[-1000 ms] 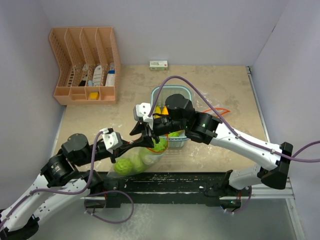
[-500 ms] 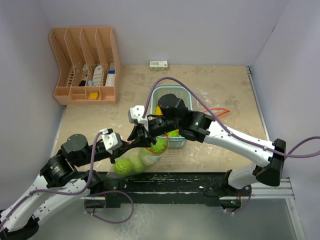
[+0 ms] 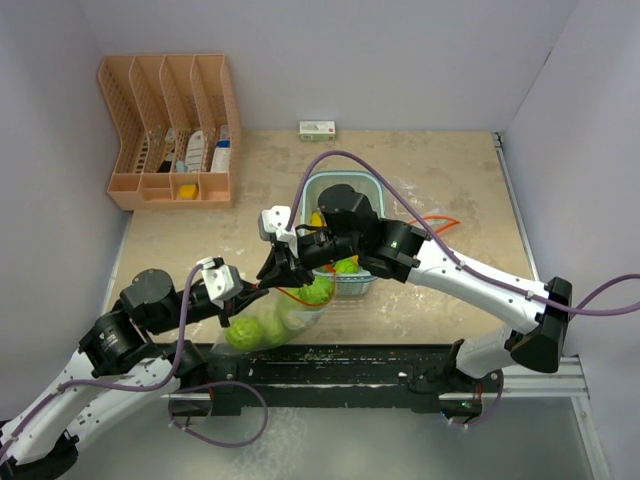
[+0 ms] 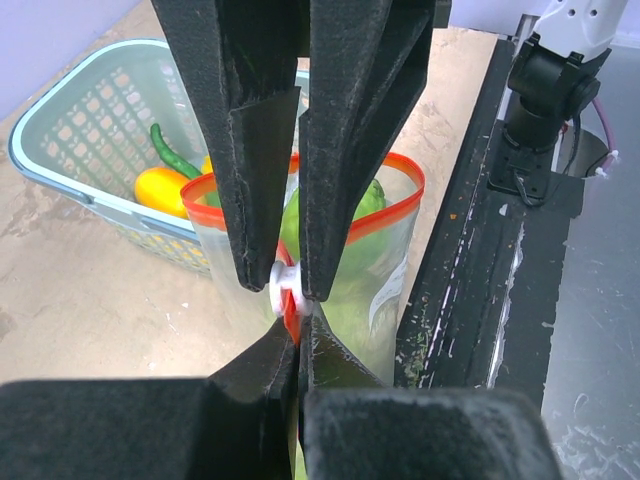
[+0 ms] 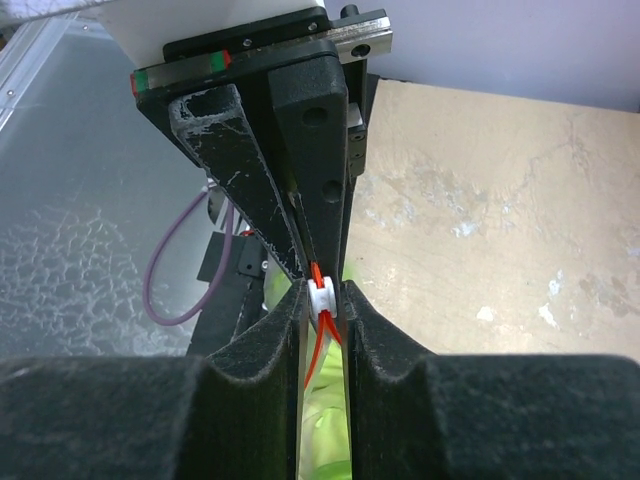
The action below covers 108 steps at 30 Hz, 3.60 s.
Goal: Place the food in the zip-top bag and seal the zipper
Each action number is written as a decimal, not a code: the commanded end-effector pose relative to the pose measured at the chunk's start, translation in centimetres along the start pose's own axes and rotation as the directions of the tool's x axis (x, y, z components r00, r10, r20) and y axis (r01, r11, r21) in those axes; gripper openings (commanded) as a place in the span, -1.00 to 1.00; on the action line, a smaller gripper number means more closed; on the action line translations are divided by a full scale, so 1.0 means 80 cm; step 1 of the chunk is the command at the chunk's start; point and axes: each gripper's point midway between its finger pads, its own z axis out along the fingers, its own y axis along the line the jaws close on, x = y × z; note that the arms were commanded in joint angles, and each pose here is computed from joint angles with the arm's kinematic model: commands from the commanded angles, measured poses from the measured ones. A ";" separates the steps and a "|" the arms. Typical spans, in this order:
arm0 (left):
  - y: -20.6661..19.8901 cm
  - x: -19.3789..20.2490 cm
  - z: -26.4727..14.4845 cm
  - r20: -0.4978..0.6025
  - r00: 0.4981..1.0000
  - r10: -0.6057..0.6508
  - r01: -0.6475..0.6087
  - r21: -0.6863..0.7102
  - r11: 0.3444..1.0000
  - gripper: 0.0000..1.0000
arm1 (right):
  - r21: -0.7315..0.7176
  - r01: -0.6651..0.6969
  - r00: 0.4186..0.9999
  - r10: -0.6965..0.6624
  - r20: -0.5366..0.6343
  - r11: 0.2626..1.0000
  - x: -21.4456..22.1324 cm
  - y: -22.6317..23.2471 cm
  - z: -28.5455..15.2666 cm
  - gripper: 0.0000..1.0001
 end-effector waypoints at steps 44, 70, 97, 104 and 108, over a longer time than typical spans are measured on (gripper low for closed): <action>0.013 -0.049 -0.015 0.136 0.990 0.046 -0.037 -0.070 0.997 -1.00 | 0.027 -0.055 0.998 0.055 -0.021 0.998 0.013 -0.014 -0.005 -0.99; 0.001 -0.054 -0.034 0.183 0.971 0.155 -0.149 -0.048 0.988 -1.00 | 0.038 -0.116 0.990 0.118 -0.073 0.993 0.055 -0.029 -0.031 -0.98; 0.007 -0.031 0.035 0.037 0.994 0.106 -0.107 0.050 0.993 -1.00 | -0.032 -0.070 0.997 0.068 -0.035 0.997 0.030 -0.014 -0.037 -0.97; 0.039 -0.038 0.003 0.015 0.996 0.083 -0.081 -0.136 0.987 -1.00 | 0.015 -0.089 0.995 0.090 -0.045 0.996 0.039 -0.018 -0.040 -0.98; 0.051 -0.045 -0.024 0.043 0.996 0.083 -0.071 -0.226 0.971 -1.00 | 0.019 -0.104 0.993 0.105 -0.060 0.994 0.050 -0.018 -0.039 -0.98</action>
